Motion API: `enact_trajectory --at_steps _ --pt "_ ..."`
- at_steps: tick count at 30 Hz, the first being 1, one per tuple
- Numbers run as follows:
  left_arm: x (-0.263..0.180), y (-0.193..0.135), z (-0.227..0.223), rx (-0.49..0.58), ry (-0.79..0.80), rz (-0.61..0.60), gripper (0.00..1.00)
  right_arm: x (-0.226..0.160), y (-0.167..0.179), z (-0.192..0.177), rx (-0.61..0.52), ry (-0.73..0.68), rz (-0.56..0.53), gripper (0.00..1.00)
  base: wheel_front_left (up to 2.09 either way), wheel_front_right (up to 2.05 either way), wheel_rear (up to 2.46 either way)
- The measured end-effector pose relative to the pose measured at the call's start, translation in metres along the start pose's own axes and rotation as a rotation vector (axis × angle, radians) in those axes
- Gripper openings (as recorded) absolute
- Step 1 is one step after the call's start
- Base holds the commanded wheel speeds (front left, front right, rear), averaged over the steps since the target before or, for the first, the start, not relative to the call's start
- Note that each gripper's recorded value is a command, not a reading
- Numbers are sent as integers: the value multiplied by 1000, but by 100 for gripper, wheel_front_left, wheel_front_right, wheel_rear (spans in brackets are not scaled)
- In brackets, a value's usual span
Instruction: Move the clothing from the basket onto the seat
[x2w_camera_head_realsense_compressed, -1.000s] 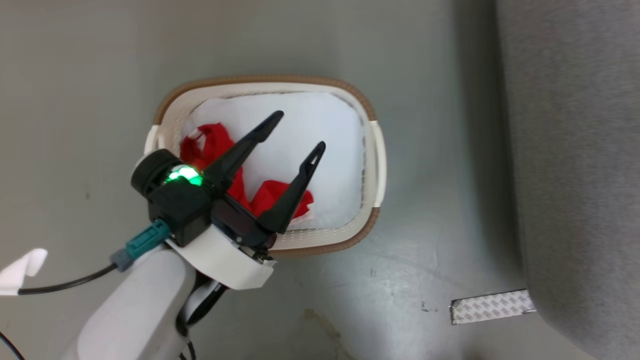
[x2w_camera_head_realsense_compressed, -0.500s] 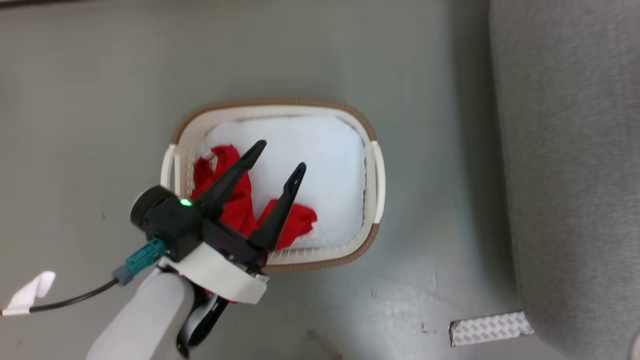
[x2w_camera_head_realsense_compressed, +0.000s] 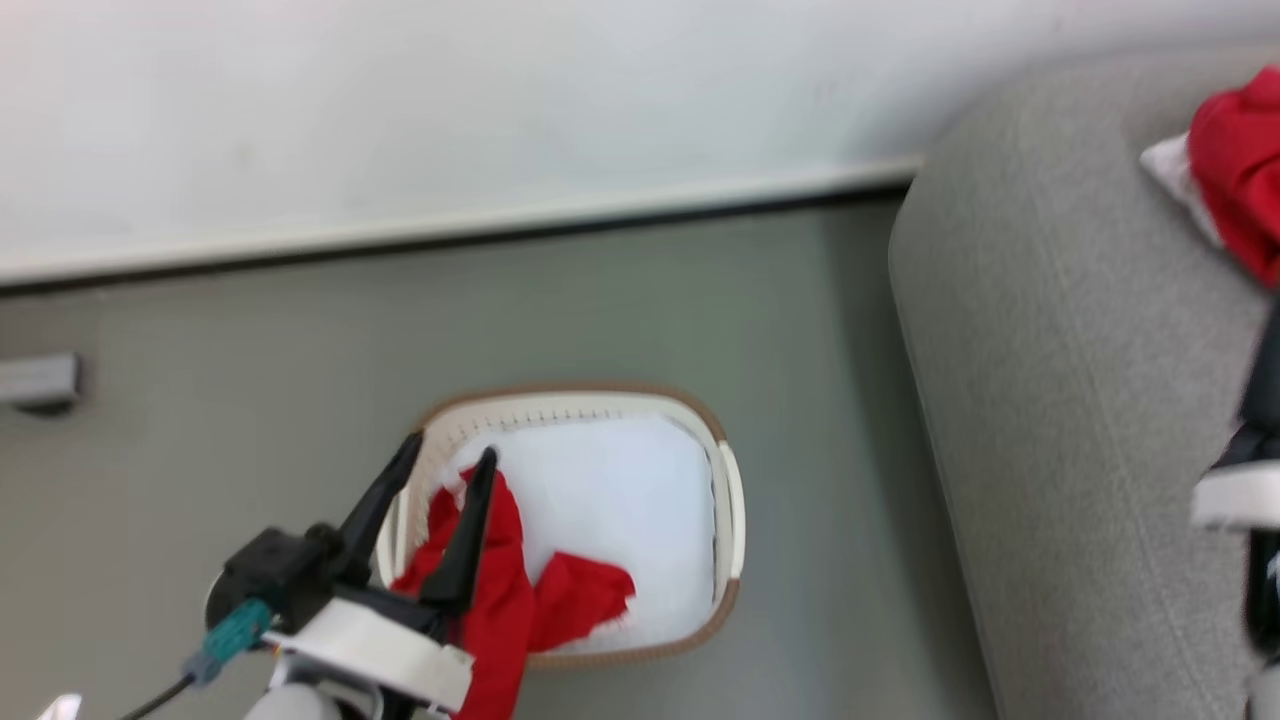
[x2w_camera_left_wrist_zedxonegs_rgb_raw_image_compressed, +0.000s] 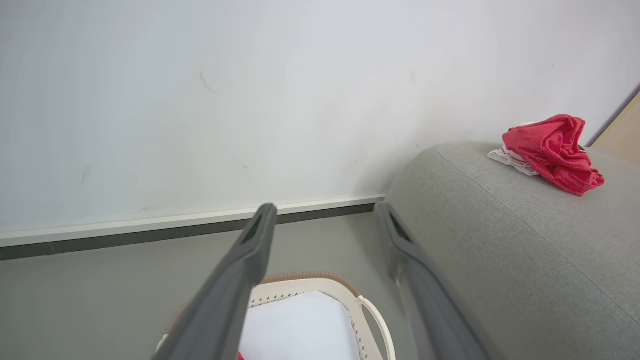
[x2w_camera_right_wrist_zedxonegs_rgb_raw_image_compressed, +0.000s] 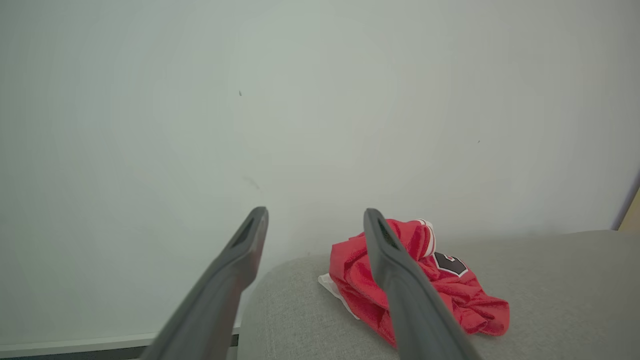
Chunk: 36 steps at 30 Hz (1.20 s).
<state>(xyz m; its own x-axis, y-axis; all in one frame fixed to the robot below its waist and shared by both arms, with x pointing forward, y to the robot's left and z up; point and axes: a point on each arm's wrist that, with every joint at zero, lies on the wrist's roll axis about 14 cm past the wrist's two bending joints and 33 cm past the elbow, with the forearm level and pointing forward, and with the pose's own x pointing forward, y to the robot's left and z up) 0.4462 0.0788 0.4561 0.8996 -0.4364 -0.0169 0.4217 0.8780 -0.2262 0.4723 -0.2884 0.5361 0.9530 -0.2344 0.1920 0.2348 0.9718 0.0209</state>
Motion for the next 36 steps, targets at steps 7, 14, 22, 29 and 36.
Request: enact_trajectory --at_steps 7,14,22,29,36 --pt "-45 15 31 28 -76 137 100 -53 38 14 25 8 138 100 0 0 0" --pt "-93 32 41 60 -107 270 100 -101 71 8 115 62 245 100 0 0 0" --pt "-130 40 32 59 -97 358 100 -139 86 -14 169 154 295 100 0 0 0" --pt "-134 40 32 54 -102 371 100 -150 91 -24 181 196 309 100 0 0 0" --pt "-127 31 29 53 -92 336 100 -153 90 -27 181 208 309 100 0 0 0"
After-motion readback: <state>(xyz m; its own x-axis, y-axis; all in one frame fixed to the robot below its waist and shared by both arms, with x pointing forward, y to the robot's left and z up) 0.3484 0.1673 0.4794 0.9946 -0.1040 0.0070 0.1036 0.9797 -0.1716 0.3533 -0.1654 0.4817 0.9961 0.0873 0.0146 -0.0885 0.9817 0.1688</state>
